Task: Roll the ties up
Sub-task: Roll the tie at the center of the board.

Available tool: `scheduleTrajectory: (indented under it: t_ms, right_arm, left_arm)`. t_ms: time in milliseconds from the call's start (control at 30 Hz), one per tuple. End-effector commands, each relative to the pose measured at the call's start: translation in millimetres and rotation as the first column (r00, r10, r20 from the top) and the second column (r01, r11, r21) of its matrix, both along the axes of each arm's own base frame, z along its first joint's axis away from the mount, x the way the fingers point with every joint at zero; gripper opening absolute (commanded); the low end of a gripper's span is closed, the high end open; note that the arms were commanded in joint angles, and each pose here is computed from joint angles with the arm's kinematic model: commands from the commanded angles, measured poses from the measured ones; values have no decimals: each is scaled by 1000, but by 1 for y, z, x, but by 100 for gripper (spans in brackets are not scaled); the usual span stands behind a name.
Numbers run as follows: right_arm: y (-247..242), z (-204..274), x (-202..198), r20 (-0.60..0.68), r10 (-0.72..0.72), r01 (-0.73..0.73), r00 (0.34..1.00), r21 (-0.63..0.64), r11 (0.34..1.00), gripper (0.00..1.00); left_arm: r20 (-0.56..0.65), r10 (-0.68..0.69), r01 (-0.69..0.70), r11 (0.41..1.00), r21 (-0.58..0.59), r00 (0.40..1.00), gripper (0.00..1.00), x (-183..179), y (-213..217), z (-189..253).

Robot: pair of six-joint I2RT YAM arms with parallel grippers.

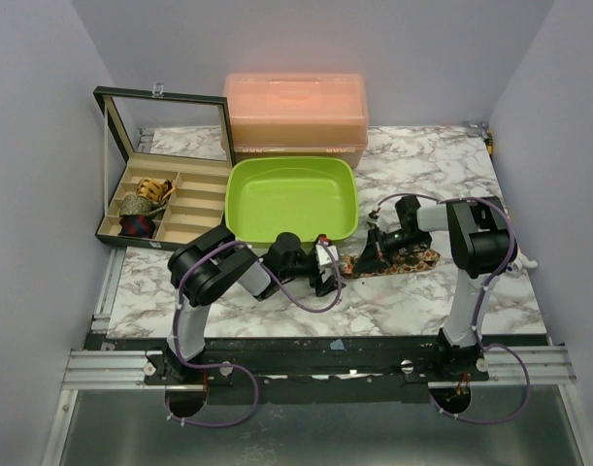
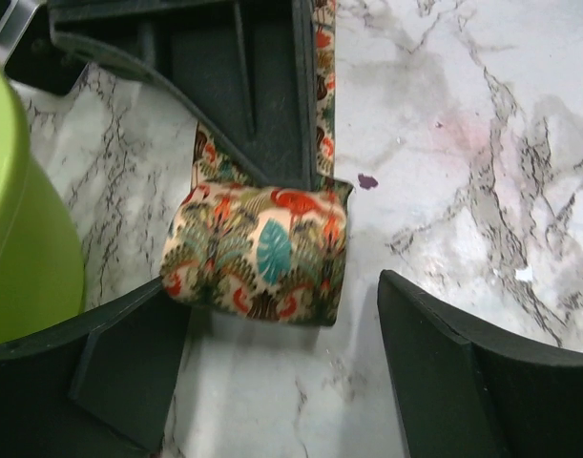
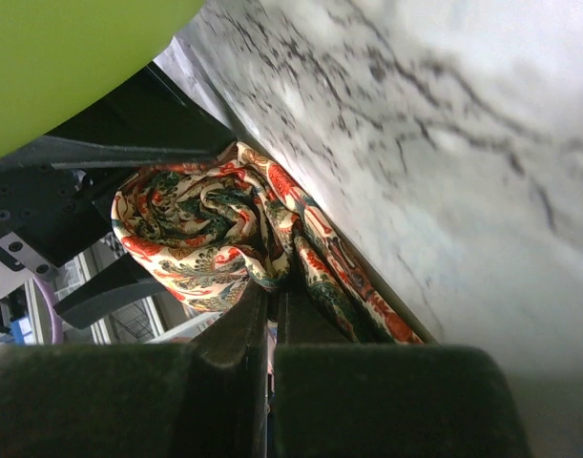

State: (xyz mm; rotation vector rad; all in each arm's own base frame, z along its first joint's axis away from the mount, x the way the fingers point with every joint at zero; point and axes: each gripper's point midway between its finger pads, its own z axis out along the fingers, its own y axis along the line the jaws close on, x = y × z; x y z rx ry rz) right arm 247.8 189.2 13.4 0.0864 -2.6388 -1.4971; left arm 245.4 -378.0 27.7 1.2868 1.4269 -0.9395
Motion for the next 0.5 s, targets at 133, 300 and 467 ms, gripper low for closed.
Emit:
scheduleTrajectory:
  t_ms: [133,300,467]
  right_arm:
    - [-19,-45,-25,-144,22,-44,989,-157,987,0]
    - [-20,-41,-30,-138,35,-56,990,-153,987,0]
    - [-21,-37,-33,-142,36,-57,989,-147,987,0]
  left_arm:
    - [85,-56,60,997,-50,995,78,16,-28,5]
    - [142,-44,46,999,-7,989,80,21,-25,-2]
    - [217,-85,87,996,1,972,84,20,-19,1]
